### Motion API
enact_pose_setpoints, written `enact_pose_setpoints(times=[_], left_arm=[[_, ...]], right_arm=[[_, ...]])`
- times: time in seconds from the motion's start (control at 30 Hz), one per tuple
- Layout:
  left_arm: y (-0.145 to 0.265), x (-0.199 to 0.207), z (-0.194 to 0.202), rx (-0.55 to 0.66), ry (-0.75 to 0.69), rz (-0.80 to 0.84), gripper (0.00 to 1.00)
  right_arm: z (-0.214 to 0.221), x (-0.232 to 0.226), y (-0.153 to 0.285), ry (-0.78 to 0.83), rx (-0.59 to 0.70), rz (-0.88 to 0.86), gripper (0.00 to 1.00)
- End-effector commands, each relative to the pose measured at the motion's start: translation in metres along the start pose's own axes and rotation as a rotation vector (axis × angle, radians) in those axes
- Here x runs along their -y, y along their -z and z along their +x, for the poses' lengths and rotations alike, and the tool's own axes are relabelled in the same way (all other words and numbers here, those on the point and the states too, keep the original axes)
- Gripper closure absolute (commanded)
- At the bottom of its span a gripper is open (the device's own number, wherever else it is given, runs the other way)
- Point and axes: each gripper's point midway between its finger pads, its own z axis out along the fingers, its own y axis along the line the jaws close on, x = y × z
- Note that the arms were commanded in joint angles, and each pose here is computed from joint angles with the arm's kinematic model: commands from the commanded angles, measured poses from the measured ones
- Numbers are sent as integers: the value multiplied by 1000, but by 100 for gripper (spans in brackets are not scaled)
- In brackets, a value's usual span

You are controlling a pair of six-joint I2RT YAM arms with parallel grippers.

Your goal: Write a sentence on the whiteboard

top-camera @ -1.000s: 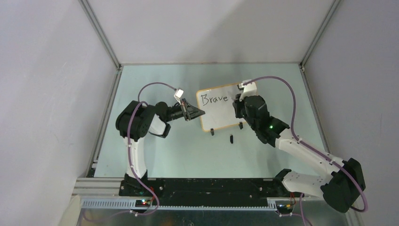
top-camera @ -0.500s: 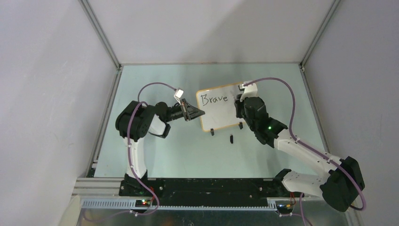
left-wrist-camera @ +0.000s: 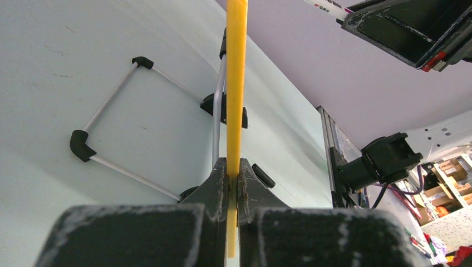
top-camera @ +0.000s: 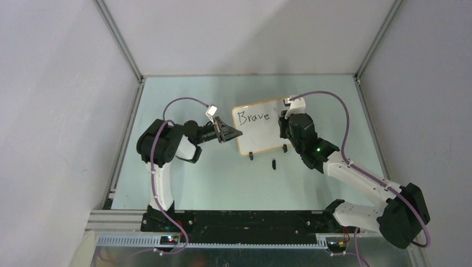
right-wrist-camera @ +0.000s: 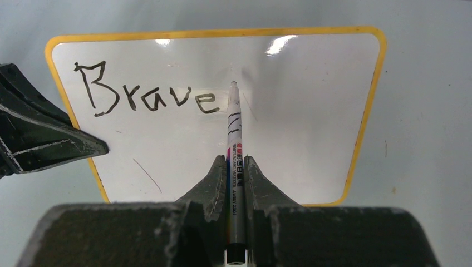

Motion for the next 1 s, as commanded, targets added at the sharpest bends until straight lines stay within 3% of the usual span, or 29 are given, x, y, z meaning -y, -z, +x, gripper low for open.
enact_pose_setpoints(times=[0.0,0.37,0.67,0.97], left_arm=[[3,16,-5,-3,-75,51,100],[3,16,-5,-4,-74,52,100],[3,17,-5,-5,-75,53,100],[3,16,-5,-5,-76,53,100]], right_arm=[[-3,-2,-3,-24,7,-18,100],[5,-14,-8,-1,-26,-77,100],[19,-4,-12,26,-91,-20,100],[15,2,-13,23,-75,14,100]])
